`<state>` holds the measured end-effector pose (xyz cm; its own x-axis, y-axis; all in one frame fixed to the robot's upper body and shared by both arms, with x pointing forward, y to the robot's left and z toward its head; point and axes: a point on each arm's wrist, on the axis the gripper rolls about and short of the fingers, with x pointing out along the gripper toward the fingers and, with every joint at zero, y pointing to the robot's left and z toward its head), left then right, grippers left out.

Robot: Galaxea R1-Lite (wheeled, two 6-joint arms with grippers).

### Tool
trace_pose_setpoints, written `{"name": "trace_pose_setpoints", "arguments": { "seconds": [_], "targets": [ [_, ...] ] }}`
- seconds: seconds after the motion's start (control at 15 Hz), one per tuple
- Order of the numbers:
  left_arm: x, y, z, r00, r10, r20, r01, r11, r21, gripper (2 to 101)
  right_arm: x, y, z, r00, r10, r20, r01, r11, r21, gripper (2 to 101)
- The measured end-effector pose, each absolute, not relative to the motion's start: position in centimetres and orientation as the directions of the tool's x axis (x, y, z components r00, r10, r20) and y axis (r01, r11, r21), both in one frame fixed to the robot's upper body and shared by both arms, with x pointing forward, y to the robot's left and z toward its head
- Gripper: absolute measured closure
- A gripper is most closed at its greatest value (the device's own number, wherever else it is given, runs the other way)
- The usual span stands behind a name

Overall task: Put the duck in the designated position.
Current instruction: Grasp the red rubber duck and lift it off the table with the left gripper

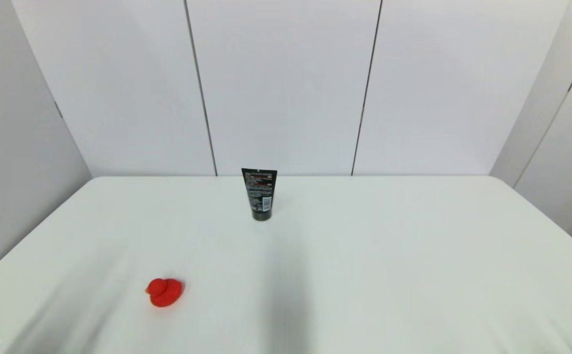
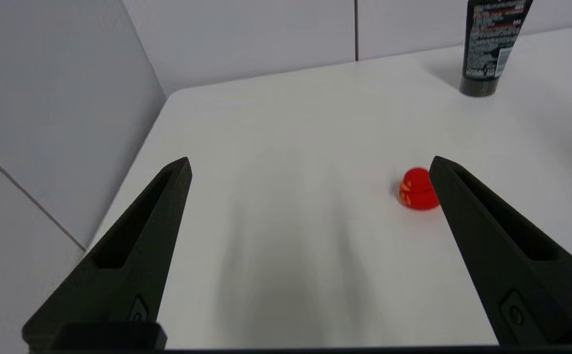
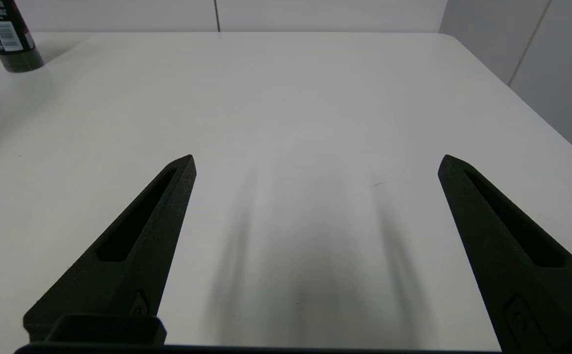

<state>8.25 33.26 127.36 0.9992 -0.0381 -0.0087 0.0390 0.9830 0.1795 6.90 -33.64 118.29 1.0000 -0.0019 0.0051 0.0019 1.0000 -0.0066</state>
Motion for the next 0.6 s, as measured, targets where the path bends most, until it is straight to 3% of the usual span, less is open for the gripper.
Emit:
{"name": "trace_pose_setpoints", "arguments": {
  "seconds": [0.33, 0.6],
  "targets": [
    [11.4, 33.0, 135.7, 0.987, -0.159, -0.010, 0.156, 0.950, 0.269, 5.3, 6.9, -33.6, 118.3, 1.000, -0.002, 0.005, 0.002, 1.000, -0.007, 4.6],
    [15.0, 32.6, 140.1, 0.935, -0.341, -0.098, 0.353, 0.862, 0.364, 5.3, 6.9, -33.6, 118.3, 1.000, -0.002, 0.005, 0.002, 1.000, -0.007, 4.6]
  ]
}}
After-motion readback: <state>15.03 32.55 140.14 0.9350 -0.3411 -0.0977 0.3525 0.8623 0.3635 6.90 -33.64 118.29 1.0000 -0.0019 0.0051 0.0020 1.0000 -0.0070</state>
